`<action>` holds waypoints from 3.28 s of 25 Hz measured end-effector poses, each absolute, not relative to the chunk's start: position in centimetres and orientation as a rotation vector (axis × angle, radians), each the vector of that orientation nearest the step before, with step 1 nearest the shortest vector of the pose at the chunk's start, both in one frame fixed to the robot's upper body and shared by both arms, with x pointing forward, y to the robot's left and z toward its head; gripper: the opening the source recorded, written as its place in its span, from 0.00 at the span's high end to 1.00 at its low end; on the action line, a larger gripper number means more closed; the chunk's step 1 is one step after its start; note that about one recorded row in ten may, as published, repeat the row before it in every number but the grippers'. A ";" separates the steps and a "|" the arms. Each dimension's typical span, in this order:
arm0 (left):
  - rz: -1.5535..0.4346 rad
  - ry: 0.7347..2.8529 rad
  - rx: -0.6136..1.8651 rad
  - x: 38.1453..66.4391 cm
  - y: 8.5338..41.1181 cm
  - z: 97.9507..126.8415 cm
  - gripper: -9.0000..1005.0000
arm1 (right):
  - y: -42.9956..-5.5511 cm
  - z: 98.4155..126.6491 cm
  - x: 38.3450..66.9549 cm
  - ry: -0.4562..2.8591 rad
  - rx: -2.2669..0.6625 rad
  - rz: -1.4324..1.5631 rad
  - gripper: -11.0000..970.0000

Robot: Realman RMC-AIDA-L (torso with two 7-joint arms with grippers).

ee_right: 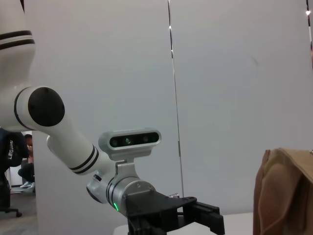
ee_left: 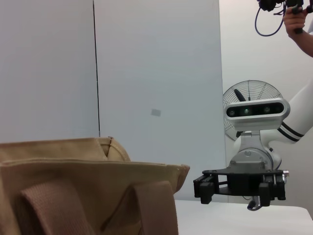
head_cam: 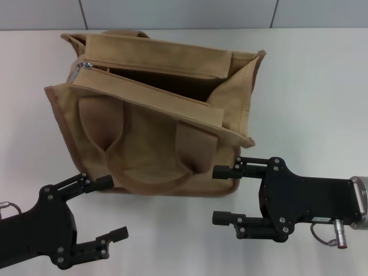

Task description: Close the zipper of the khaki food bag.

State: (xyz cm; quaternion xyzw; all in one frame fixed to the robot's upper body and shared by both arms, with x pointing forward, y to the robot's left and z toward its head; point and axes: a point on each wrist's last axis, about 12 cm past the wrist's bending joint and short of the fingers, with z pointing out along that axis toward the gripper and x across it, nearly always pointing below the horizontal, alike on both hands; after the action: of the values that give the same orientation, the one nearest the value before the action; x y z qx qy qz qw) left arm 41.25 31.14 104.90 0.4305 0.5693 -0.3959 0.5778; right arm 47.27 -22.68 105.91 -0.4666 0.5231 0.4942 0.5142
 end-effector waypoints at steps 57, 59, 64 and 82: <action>-0.535 1.358 0.441 50.1 31.9 105.9 0.20 | -21.4 106.0 47.9 1.187 -1.109 1.150 0.31; -0.535 1.362 0.443 50.0 31.9 105.8 0.20 | -21.3 106.1 48.0 1.184 -1.113 1.151 0.31; -0.539 1.369 0.441 49.8 31.8 105.6 0.20 | -21.1 106.2 48.3 1.179 -1.121 1.150 0.31; -0.620 1.524 0.612 49.9 34.2 107.0 0.34 | -20.8 105.6 48.5 1.233 -1.094 1.125 0.31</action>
State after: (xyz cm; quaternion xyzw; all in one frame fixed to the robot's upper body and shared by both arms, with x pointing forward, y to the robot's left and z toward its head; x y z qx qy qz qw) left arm 49.86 34.25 107.05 0.2683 0.6678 -0.2719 0.6388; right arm 48.50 -20.84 105.56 -0.4608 0.5192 0.4738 0.5419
